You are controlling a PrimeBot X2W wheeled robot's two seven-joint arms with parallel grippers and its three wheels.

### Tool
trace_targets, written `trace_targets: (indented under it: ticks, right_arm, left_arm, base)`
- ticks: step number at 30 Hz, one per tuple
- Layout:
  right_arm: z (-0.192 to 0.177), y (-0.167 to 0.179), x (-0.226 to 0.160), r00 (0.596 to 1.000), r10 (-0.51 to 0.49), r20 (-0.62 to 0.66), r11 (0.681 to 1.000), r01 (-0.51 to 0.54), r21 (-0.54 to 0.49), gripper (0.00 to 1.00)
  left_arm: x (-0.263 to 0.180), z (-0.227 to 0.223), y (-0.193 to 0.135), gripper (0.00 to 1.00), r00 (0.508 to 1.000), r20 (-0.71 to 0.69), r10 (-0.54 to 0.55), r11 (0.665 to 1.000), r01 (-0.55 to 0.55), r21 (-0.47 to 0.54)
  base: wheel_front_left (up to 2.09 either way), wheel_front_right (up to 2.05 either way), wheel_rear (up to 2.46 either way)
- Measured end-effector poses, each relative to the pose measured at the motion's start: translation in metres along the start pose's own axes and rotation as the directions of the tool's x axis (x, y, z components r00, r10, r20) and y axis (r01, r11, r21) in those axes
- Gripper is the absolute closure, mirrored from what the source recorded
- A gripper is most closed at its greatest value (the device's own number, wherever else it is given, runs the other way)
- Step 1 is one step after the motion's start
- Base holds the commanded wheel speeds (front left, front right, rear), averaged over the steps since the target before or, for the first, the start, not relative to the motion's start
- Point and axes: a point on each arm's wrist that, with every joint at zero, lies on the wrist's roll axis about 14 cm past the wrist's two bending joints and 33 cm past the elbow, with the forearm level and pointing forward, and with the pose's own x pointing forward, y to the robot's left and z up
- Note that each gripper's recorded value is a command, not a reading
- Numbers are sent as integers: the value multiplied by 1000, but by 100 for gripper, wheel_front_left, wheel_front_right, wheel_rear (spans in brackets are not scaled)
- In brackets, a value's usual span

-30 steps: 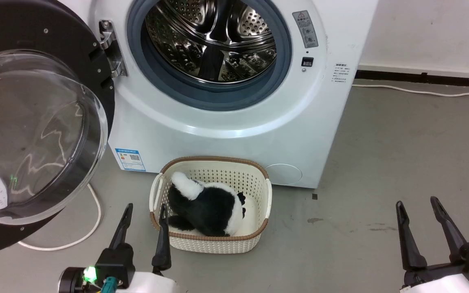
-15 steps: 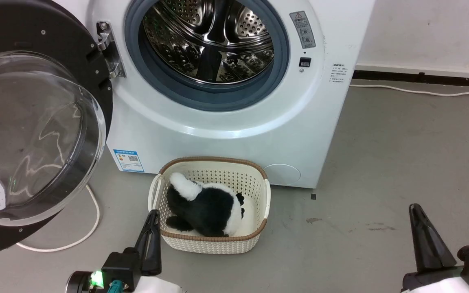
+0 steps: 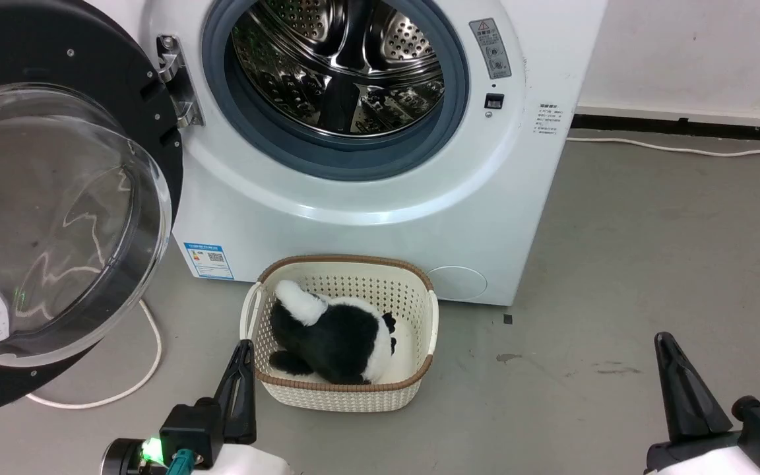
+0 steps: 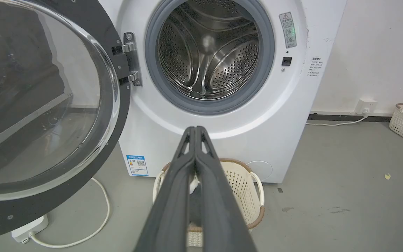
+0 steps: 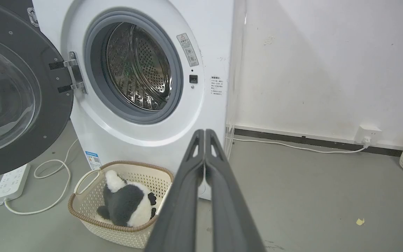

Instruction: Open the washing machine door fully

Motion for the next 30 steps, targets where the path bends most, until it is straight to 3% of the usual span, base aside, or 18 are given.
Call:
trace_targets:
  ticks: [30]
  right_arm:
    - [-6,9,3,998,27,-56,1000,-28,-12,100]
  left_arm:
    - [3,0,7,100,999,-37,6,1000,-5,15]
  base:
    - [0,0,0]
